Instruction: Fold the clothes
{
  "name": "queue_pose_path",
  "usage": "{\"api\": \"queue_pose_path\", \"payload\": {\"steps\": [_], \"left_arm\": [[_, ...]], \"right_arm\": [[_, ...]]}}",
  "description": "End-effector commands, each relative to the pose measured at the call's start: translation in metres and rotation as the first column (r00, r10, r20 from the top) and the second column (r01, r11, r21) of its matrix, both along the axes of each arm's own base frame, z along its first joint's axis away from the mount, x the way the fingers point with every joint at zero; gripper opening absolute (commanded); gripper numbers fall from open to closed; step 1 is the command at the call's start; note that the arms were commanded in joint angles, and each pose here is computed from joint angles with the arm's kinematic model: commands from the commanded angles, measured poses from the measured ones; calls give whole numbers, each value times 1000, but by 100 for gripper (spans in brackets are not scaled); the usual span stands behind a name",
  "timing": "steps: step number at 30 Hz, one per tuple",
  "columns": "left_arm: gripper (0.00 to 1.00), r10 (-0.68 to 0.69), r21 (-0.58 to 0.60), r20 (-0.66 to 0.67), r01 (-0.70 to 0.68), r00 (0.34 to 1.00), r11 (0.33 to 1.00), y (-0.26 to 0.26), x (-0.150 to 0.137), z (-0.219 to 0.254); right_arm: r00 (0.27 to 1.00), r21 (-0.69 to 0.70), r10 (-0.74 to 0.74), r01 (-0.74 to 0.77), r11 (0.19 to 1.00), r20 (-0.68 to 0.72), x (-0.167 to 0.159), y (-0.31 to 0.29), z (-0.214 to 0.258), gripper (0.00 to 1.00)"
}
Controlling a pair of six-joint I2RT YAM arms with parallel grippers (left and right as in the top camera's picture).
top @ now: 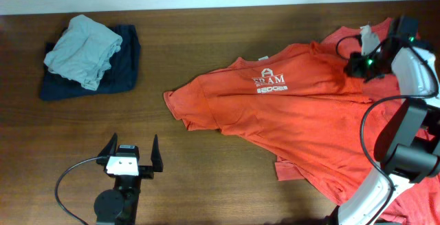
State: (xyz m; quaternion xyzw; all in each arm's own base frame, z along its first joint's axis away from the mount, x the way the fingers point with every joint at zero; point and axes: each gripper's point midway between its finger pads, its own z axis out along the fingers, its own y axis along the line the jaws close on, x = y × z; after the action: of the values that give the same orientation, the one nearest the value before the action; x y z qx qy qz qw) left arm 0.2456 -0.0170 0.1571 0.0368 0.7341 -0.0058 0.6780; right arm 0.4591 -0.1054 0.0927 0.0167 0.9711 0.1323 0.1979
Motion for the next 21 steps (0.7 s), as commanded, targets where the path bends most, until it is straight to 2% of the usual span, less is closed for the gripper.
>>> {"api": "queue_pose_path", "payload": {"steps": [1,5,13,16,18,21], "left_arm": [[99,5,16,3,-5,1000,1000,1,0,-1],[99,5,16,3,-5,1000,1000,1,0,-1],[99,5,16,3,-5,1000,1000,1,0,-1],[99,5,16,3,-5,1000,1000,1,0,-1],[99,5,16,3,-5,1000,1000,1,0,-1],[99,5,16,3,-5,1000,1000,1,0,-1]], "right_arm": [[988,12,79,-81,997,131,13,33,72,4],[981,22,159,-162,987,107,8,75,85,4],[930,43,367,-368,929,32,-10,176,64,4],[910,-29,414,-414,910,11,-12,197,57,4],[909,-144,417,-415,898,-15,-9,196,52,4],[911,-200,412,-407,891,-20,-6,194,51,4]]}}
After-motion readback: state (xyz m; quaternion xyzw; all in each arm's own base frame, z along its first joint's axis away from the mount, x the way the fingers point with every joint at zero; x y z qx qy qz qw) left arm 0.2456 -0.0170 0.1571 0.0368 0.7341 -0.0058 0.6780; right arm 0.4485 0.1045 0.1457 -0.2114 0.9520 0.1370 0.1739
